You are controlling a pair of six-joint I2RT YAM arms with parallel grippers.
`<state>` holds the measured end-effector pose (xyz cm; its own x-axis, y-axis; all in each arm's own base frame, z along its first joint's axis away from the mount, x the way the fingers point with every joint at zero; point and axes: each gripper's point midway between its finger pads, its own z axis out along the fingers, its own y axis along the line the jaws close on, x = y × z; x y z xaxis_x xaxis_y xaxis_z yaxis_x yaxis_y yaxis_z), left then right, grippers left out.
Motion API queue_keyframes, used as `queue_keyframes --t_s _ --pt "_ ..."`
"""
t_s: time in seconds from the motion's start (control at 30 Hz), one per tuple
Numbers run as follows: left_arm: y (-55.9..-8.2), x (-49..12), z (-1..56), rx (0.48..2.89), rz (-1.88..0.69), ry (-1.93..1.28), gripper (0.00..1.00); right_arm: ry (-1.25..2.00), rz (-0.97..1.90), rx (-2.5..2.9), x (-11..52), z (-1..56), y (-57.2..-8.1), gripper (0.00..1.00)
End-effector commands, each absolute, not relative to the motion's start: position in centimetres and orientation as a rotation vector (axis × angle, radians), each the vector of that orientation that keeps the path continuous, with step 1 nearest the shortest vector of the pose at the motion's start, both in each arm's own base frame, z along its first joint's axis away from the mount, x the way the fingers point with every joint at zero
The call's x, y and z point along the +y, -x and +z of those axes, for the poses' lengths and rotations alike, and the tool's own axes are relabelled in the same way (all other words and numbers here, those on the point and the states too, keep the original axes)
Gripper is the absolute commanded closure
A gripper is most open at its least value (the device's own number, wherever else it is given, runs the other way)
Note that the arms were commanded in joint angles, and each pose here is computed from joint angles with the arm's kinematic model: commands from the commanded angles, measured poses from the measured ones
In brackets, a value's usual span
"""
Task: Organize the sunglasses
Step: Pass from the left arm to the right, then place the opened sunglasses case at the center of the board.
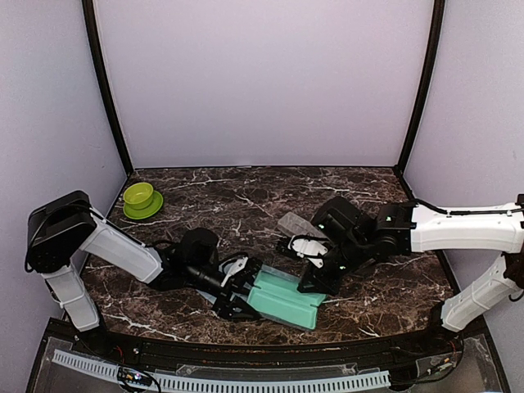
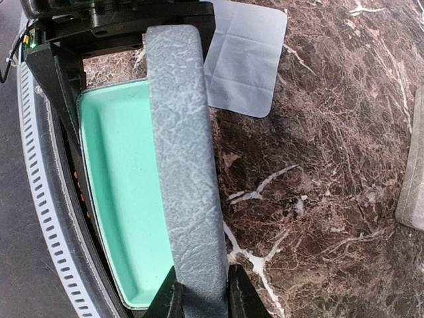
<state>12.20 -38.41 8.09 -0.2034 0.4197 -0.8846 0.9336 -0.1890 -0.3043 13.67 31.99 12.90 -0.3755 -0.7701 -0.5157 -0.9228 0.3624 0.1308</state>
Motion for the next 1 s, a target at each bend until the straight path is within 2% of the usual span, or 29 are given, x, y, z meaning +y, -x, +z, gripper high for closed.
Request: queue_keyframes --t_s 0.0,0.13,0.2,0.3,0.43,0.53,0.6,0.77,0.97 --pt "-13.3 -39.5 9.6 1.502 -1.369 -1.555 0.85 1.389 0.527 2.282 32.0 13.3 -14.9 0.91" --pt "-13.7 -39.4 9.3 1.518 -1.349 -1.539 0.64 1.375 0.466 2.316 31.3 12.9 -15.2 0.91" --pt "-14.1 -39.3 9.2 1.53 -1.32 -1.526 0.47 1.363 0.416 2.328 30.8 12.6 -15.6 0.92" --pt "-14.8 -38.8 9.0 1.544 -1.258 -1.499 0.29 1.34 0.344 2.347 30.0 12.1 -16.4 0.92" --pt "-15.9 -37.9 8.9 1.578 -1.186 -1.454 0.18 1.326 0.28 2.369 29.3 11.6 -17.1 0.92" --pt "-16.1 -37.7 8.7 1.593 -1.168 -1.443 0.15 1.328 0.284 2.366 29.4 11.6 -17.2 0.93" --pt "-16.1 -37.7 8.4 1.608 -1.17 -1.44 0.03 1.332 0.313 2.356 29.8 11.9 -17.0 0.93" --pt "-16.6 -37.5 8.4 1.633 -1.149 -1.407 0.01 1.305 0.278 2.359 29.5 12.1 -17.7 0.93" --pt "-19.4 -35.9 9.2 1.701 -0.937 -1.266 0.01 1.209 0.106 2.385 28.2 11.4 -20.6 0.91"
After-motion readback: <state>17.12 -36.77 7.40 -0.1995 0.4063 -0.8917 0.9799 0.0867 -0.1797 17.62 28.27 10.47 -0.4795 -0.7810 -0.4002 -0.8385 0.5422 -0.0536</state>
